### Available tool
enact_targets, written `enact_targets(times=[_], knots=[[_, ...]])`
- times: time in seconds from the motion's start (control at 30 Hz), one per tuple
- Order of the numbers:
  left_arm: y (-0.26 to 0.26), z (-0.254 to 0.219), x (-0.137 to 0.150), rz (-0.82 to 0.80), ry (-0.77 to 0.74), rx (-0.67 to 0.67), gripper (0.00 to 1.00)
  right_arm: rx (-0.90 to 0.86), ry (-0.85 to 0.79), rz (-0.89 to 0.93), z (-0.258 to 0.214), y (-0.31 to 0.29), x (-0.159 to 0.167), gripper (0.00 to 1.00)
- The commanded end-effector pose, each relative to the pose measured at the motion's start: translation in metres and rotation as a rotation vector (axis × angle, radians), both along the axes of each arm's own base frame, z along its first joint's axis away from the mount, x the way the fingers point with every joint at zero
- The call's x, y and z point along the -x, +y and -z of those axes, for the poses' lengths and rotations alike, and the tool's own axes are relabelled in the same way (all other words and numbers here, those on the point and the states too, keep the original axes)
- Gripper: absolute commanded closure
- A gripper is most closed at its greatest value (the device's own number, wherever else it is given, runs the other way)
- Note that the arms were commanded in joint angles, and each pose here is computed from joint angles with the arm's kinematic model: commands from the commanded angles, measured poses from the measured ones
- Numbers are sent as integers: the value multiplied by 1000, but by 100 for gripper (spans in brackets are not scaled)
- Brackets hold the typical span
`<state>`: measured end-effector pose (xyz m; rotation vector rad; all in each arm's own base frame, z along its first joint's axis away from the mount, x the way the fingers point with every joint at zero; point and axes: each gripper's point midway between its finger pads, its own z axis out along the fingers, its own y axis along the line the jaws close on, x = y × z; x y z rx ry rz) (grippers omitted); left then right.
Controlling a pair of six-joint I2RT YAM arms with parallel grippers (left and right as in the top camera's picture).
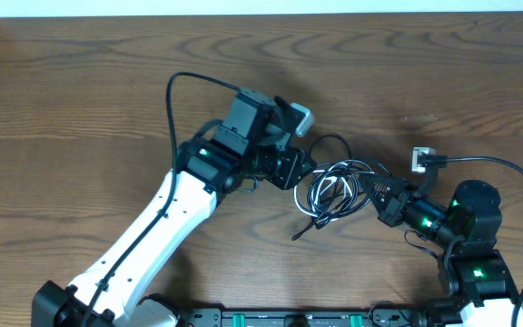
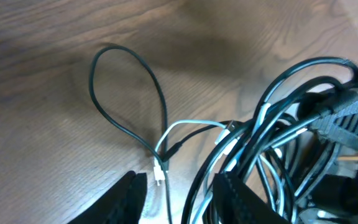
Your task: Untangle cables
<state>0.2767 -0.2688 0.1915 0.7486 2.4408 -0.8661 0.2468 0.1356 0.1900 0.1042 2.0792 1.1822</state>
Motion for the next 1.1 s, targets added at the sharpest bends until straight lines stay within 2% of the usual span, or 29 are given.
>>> enact_targets(times=[0.0,0.37,0.5,0.57,0.63,0.73,0.8,0.87,0.9,1.07], knots=[[4,-1,-4,-23,-57,-57,61,-5,-31,-37,-7,4,3,99],[14,15,17,-9,41,-125,61,-2,-40,-22,-8,2,1,99],[12,14,21,5,55,-110,61,-6,-34,-15,-8,2,0,99],[10,13,23,16,65,-96,60,-6,-32,-12,-8,1,0,99],[7,14,25,26,66,-97,53,-12,-26,-9,-8,1,0,99],[3,17,28,40,71,-103,53,-28,-11,-2,-9,1,0,99],[2,22,29,44,76,-119,64,-43,4,5,-9,1,0,99],[2,31,28,38,75,-155,86,-55,11,9,-10,2,-1,99],[3,36,25,28,70,-181,92,-55,11,10,-10,2,-1,99],[24,48,6,-95,23,-308,92,-45,11,28,-8,-1,-3,99]])
